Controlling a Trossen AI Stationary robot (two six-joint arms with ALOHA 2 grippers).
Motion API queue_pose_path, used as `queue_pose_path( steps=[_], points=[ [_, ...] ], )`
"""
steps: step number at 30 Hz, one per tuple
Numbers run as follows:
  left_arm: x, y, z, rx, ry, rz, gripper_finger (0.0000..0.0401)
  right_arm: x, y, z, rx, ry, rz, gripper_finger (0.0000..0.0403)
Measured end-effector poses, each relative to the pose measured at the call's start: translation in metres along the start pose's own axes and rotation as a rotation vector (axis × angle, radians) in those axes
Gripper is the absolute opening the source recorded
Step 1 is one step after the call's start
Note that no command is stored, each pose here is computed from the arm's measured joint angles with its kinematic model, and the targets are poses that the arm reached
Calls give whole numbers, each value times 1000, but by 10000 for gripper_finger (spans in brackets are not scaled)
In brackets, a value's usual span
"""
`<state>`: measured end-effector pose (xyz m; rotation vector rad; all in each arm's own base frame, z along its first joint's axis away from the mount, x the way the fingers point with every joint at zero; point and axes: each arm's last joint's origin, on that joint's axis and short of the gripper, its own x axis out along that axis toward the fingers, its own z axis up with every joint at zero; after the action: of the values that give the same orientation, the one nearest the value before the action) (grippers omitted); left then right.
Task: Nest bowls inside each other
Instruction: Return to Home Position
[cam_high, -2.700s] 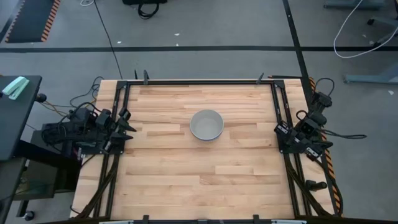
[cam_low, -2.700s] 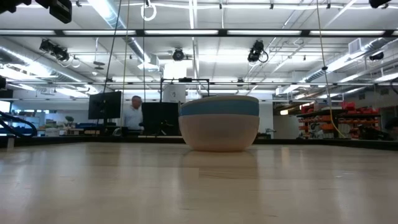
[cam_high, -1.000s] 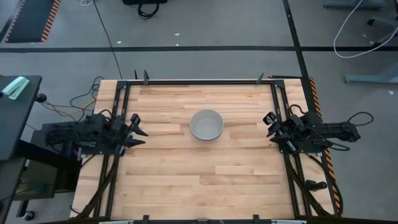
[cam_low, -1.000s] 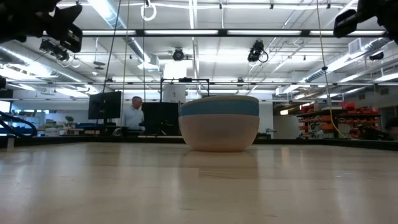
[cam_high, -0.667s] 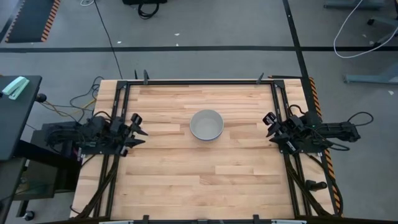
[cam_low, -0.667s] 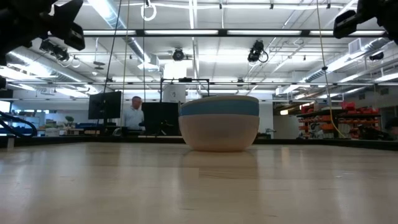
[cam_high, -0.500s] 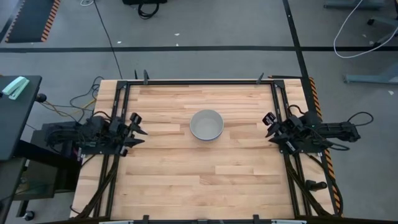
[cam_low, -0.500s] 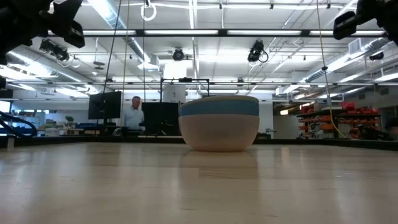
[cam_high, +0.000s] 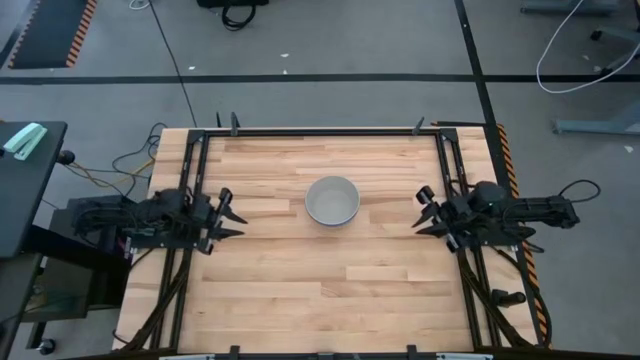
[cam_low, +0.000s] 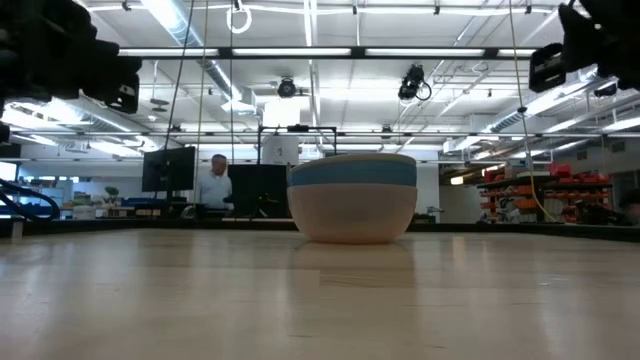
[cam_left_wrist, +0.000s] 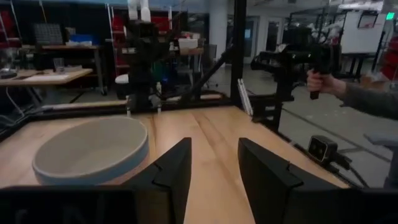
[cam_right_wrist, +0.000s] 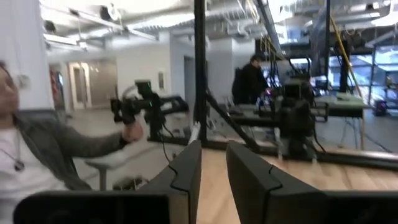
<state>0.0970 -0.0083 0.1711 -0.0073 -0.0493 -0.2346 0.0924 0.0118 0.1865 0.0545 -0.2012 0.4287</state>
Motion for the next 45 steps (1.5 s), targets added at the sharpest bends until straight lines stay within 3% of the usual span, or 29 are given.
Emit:
queue_pose_path(
  steps=[10,21,45],
  points=[
    [0,3,-2,29,19,37,146,-1,-1,-14,-56,133,-17,83],
    [0,6,-2,31,26,84,139,-2,-6,-15,-82,144,-190,83],
    [0,6,3,34,-33,84,142,-2,-6,-15,-81,144,-192,83]
  ],
)
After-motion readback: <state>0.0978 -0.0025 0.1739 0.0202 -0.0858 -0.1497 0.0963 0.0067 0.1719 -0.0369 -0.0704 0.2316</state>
